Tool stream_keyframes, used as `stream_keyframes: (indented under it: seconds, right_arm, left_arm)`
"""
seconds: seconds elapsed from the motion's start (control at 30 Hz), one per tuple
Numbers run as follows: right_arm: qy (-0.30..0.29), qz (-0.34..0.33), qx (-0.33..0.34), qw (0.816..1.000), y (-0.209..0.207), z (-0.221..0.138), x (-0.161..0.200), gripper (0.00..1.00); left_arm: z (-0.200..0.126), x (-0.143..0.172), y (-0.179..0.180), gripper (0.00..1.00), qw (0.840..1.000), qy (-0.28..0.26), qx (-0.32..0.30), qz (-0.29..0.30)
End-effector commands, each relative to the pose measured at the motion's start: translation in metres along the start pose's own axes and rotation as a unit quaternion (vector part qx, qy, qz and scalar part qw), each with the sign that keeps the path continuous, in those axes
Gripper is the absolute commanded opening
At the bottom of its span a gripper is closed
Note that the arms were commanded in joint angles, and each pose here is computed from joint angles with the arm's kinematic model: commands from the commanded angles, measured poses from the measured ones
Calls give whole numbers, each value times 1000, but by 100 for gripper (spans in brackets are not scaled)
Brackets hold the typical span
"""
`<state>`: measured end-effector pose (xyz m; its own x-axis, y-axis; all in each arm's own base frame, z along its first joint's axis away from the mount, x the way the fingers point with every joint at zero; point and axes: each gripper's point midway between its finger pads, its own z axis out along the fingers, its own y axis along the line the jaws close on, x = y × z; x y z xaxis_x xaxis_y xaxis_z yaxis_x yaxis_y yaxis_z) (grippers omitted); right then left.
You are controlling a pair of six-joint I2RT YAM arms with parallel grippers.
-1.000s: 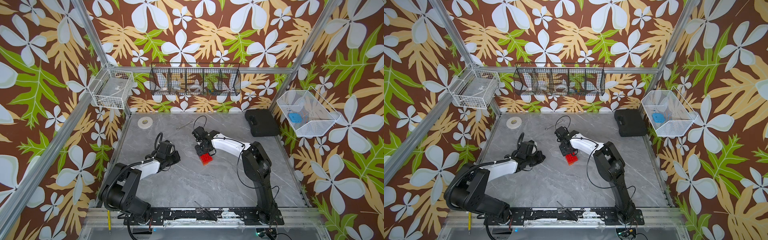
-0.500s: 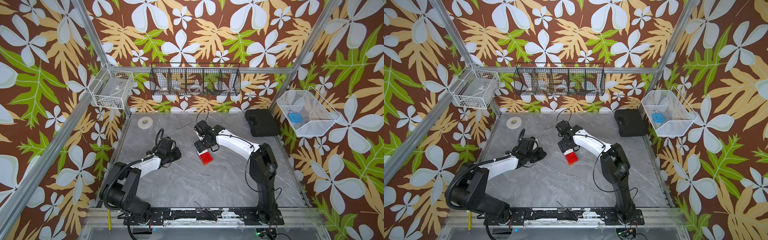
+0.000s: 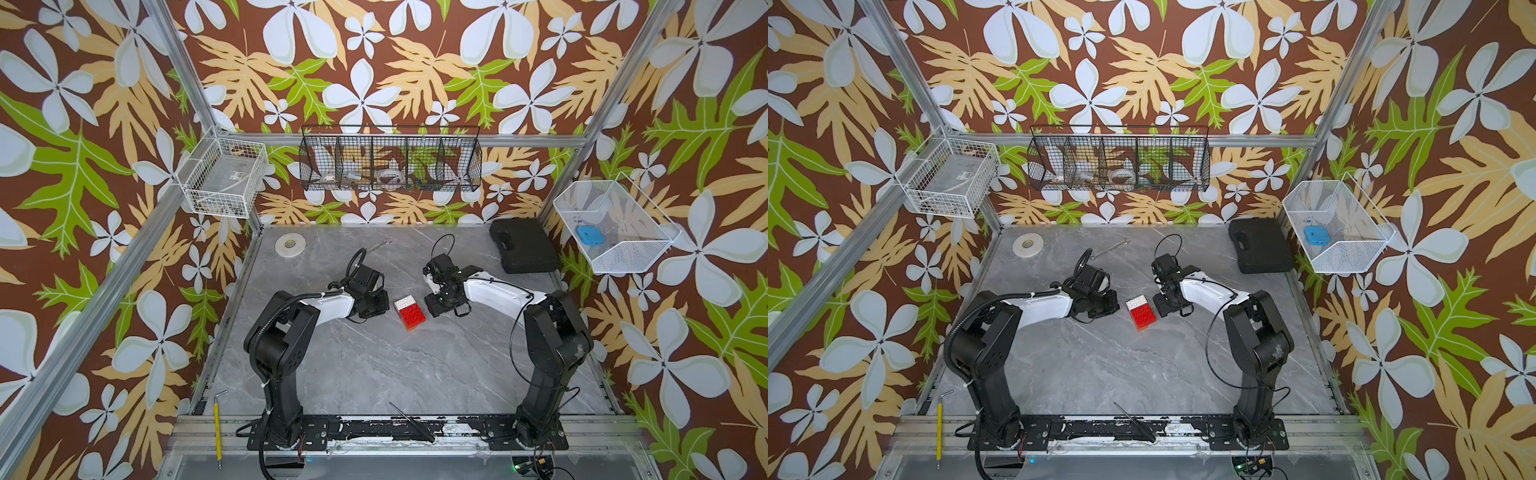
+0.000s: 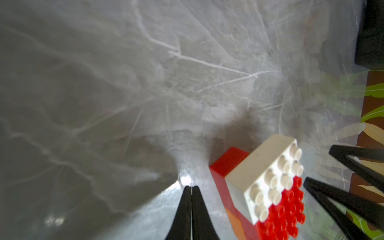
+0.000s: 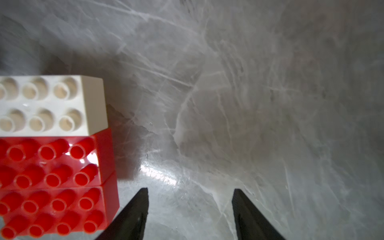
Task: Assemble a rectangle with lego
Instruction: Adjust the lego brick at the center of the board.
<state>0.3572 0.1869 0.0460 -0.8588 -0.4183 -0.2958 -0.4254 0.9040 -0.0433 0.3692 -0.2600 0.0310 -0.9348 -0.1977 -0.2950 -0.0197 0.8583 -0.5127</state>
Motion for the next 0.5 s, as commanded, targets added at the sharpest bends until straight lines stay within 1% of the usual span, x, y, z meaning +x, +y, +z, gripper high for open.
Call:
stream_keyframes:
  seconds: [0.0,0.07,0.13,0.23,0.47]
  right_arm:
    - [-25,-8,-19,999,6,4,-9,64]
    - [-22,-12,-27,999,9,7,-6,64]
    - [-19,-12,-36,999,12,9,-3,62]
    - [-28,-6,-65,997,22,6,-1,61]
    - [-36,-6,-92,995,38,1,6,59]
  left_arm:
    - [5,4,-3,8,1000,15,-11,6]
    - [9,3,-5,8,1000,17,-12,4]
    - [12,1,-7,8,1000,18,-11,4]
    - [14,-2,-11,8,1000,19,-9,6]
    - [21,-6,-18,8,1000,27,-1,12]
